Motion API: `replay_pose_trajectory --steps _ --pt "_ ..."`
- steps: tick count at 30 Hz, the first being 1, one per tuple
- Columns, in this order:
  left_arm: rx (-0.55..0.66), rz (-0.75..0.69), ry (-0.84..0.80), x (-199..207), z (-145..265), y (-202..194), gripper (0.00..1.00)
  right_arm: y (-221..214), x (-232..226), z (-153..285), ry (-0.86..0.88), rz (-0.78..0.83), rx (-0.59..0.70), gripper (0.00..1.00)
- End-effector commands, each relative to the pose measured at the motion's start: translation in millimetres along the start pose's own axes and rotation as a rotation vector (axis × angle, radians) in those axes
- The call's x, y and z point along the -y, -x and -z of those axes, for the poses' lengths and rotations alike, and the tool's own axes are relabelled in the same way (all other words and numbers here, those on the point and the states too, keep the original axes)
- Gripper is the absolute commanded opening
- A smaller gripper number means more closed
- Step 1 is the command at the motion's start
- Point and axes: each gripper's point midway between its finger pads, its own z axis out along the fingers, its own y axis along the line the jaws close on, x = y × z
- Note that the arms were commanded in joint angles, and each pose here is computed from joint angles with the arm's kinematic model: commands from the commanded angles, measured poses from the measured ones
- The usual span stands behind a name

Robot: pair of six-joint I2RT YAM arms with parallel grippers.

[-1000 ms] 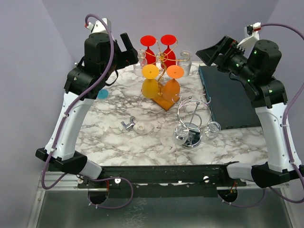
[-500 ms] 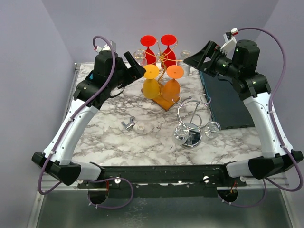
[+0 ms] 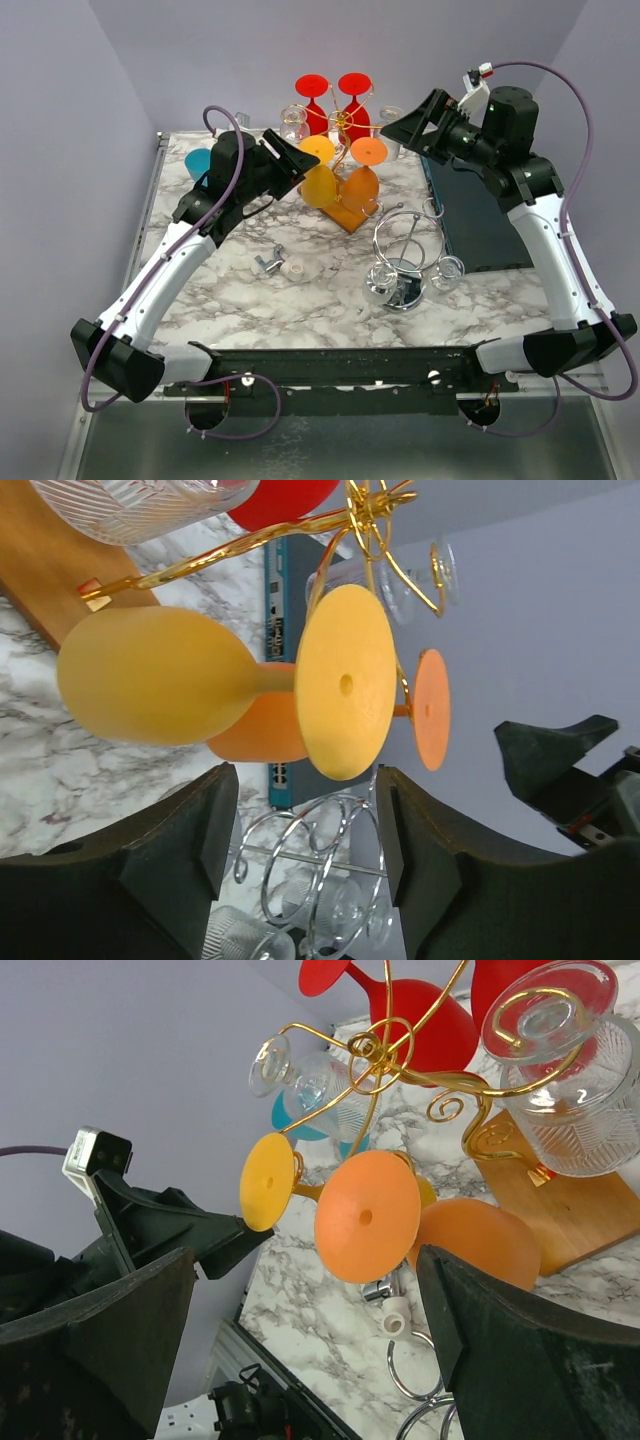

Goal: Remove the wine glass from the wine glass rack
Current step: Pick up the wine glass from the wine rack.

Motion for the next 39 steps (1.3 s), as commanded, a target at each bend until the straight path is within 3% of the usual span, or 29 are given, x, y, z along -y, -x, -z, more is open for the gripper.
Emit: replay_pose_trajectory --steps 1,14,29,39 --pt "0.031 0.063 -0.15 31 9 9 0.61 2 -11 7 0.037 0.009 0.017 1.0" --pt "0.007 0.125 -0.172 25 -2 9 0.43 3 -11 13 0.028 0.009 0.035 0.99" --pt "0.011 0.161 -0.175 18 -10 15 0.35 3 -10 13 0.022 0.007 0.045 0.99" --pt "-0.008 0.178 -0.18 17 -13 15 0.2 4 -10 15 0.017 0.007 0.053 0.99"
